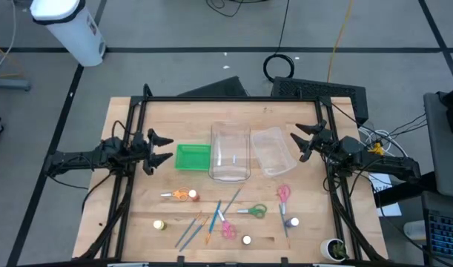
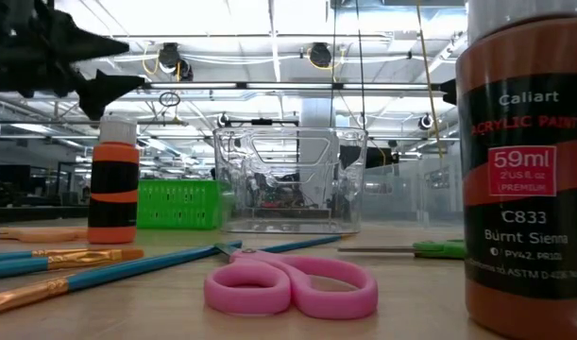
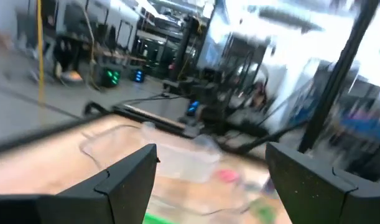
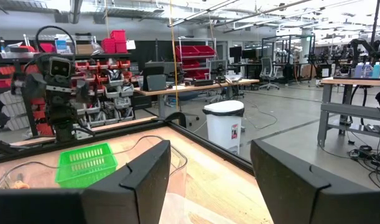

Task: Pick & Place Paint Supplies
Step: Put the yellow scissors into the green bin

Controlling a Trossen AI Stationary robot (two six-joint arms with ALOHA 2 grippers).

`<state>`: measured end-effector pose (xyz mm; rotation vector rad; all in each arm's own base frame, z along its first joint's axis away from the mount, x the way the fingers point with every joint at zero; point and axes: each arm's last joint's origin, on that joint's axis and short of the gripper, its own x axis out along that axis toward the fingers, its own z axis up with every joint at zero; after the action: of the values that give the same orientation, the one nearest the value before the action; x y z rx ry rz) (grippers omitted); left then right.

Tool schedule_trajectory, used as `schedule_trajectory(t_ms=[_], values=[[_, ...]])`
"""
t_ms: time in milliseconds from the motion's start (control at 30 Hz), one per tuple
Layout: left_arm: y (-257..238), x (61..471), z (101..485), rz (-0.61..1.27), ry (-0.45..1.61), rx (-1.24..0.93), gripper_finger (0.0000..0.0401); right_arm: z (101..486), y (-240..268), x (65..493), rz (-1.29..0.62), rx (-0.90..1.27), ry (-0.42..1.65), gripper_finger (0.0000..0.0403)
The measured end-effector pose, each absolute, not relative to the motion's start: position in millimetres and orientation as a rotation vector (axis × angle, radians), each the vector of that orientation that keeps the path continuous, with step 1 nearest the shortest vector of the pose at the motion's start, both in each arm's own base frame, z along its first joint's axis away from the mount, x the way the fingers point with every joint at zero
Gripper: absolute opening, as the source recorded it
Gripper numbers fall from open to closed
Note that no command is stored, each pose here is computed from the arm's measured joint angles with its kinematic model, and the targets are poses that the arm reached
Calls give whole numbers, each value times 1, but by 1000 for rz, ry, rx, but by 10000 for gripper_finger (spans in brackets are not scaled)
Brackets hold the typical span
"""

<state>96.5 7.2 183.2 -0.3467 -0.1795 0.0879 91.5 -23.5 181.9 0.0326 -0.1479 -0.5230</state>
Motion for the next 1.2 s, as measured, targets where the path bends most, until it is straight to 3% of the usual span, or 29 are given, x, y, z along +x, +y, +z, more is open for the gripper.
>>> schedule_trajectory(t_ms=[367,567,667,800,900,1067,1200], values=[[7,97,183,64,-187,-574,308,182,-23,92,-523,32,-147,213],[-2,94,204,-229,-158,-660,308,182,-23,92,-523,33,-148,217],[-9,94,221,-329,-23,-613,308,182,-23,92,-523,33,-147,215],[-19,103,231,-328,224,-499,308,182,-23,92,-523,33,-148,213],[-30,117,234,-329,291,-414,308,182,-23,92,-523,33,-148,216],[-49,140,216,-309,425,-238,308,182,-23,92,-523,32,-147,216],[-59,151,195,-217,585,-250,308,182,-23,92,-523,33,-148,213]])
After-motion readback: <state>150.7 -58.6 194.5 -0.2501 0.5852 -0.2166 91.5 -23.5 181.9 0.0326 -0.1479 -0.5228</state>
